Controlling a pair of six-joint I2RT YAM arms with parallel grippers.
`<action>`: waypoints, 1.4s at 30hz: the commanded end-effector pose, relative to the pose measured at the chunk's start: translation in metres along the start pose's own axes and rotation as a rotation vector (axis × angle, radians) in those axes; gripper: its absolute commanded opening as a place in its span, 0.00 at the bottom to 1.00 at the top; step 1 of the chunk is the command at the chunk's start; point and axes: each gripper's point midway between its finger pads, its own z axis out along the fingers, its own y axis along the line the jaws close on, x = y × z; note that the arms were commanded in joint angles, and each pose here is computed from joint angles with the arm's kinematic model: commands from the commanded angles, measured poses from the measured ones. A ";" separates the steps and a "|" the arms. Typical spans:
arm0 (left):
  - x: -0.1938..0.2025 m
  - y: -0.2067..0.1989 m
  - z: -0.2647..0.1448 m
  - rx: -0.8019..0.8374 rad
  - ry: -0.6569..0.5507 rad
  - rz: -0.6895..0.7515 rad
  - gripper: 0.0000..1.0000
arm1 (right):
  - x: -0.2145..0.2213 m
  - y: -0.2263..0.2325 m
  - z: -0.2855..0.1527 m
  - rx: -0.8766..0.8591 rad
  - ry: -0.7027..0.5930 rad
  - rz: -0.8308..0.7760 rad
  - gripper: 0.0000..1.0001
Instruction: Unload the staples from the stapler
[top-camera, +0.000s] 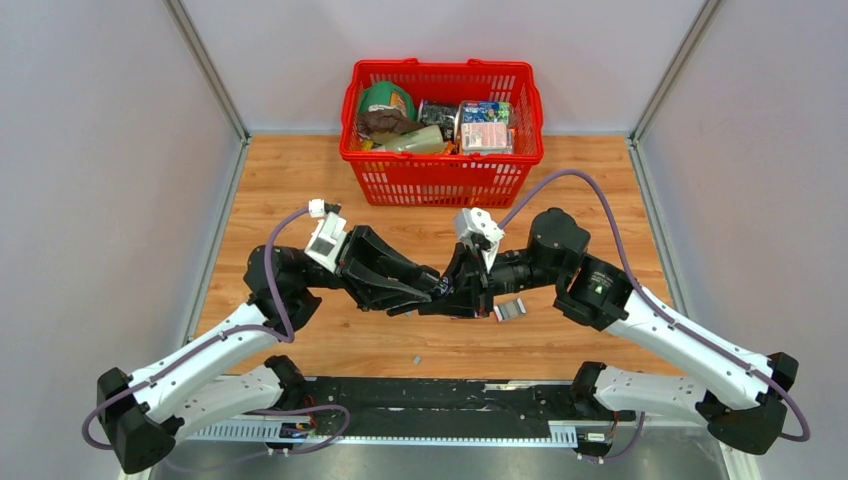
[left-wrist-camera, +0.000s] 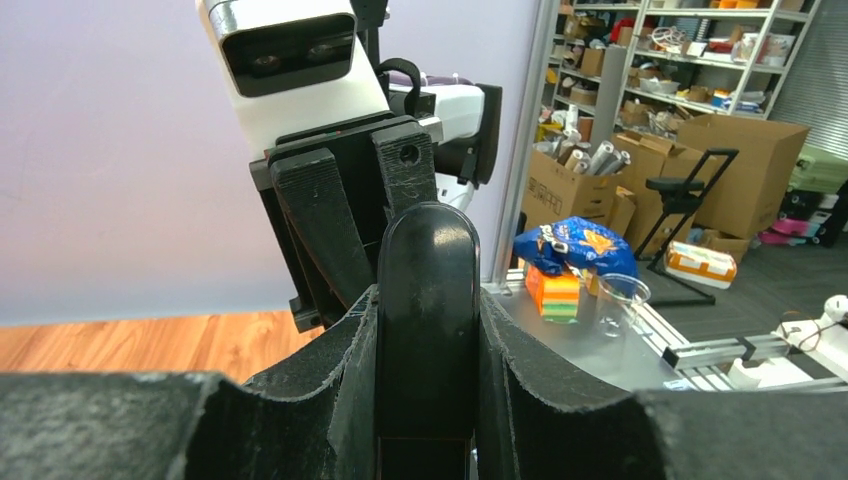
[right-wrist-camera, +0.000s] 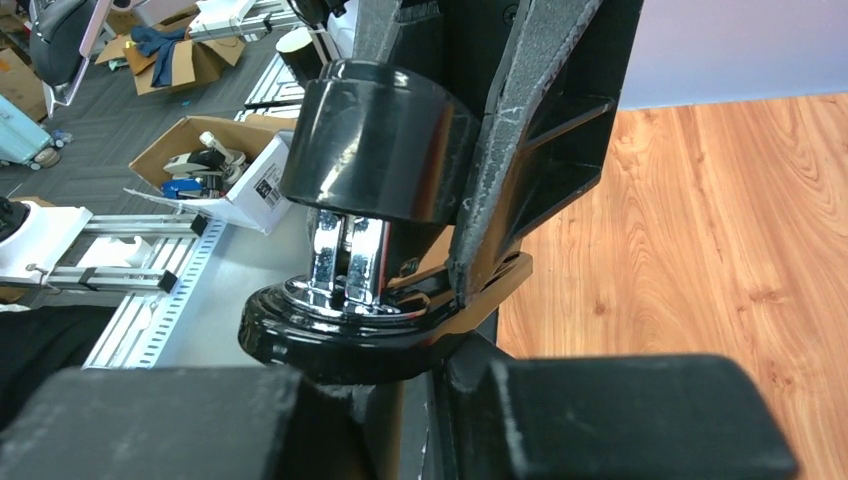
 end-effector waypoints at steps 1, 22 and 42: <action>0.073 0.003 -0.007 0.023 0.228 -0.212 0.00 | -0.093 0.016 -0.001 -0.016 -0.258 -0.262 0.18; 0.031 0.074 -0.047 -0.558 0.288 0.092 0.00 | 0.004 -0.062 -0.061 0.560 -0.146 -0.022 0.36; 0.087 0.231 -0.232 -1.580 0.491 -0.054 0.00 | 0.107 -0.128 -0.073 0.879 -0.036 0.248 0.48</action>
